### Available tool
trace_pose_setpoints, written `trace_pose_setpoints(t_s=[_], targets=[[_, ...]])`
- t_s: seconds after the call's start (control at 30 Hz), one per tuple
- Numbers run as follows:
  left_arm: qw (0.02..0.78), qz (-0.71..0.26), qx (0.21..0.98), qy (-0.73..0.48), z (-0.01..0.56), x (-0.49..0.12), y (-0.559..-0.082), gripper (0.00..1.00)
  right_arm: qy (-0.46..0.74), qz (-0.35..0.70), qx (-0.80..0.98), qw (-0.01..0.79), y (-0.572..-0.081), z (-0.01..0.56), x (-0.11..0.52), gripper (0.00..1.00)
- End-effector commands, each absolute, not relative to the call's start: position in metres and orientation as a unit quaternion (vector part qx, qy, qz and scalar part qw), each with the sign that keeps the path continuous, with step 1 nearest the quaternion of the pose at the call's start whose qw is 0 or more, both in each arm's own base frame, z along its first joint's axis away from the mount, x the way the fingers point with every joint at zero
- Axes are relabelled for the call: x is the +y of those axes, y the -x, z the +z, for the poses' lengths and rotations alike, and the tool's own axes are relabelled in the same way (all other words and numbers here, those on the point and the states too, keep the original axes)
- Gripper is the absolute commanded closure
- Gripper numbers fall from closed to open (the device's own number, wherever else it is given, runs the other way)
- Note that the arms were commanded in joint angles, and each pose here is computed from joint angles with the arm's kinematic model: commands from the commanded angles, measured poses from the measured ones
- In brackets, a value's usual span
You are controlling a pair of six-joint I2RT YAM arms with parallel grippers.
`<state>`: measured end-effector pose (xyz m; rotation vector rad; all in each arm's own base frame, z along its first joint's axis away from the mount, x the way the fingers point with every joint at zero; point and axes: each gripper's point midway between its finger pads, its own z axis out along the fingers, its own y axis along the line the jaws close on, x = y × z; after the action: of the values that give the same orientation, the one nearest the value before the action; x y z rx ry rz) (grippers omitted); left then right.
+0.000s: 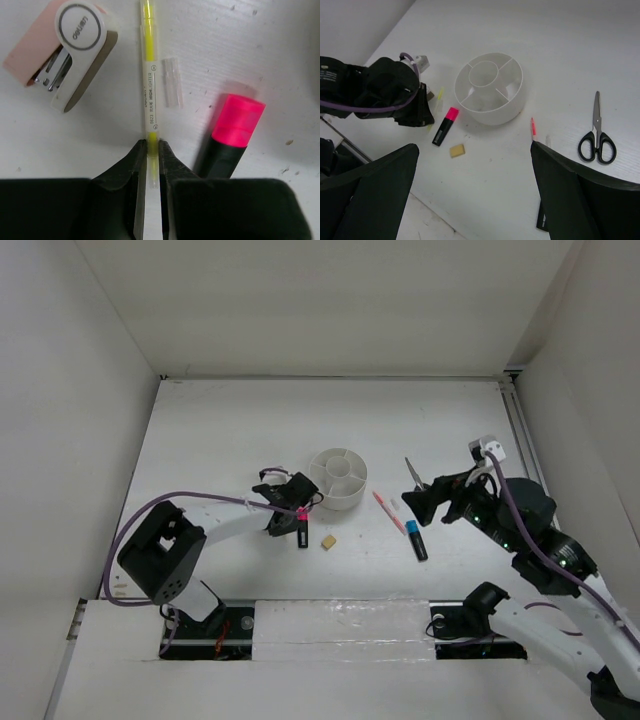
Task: Sort the stationery into containers
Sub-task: Pick up the pen from the center of the board.
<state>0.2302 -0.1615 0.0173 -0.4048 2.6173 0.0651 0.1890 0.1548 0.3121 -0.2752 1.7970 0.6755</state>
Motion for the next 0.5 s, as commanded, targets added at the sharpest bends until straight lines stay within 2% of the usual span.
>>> trace_pose_setpoints(t_s=[0.0,0.33,0.47], targets=[[0.209,0.086,0.965,0.133,0.019,-0.141,-0.206,1.0,0.132,0.296,0.756,0.568,-0.199,0.306,0.17,0.0],[0.254,0.036,0.958,0.129,0.064,-0.153,-0.214,1.0,0.105,0.259,0.81,0.515,-0.234,0.237,0.186,0.0],[0.263,0.014,0.959,0.105,0.073,-0.163,-0.208,1.0,0.091,0.221,0.84,0.487,-0.253,0.205,0.183,0.05]])
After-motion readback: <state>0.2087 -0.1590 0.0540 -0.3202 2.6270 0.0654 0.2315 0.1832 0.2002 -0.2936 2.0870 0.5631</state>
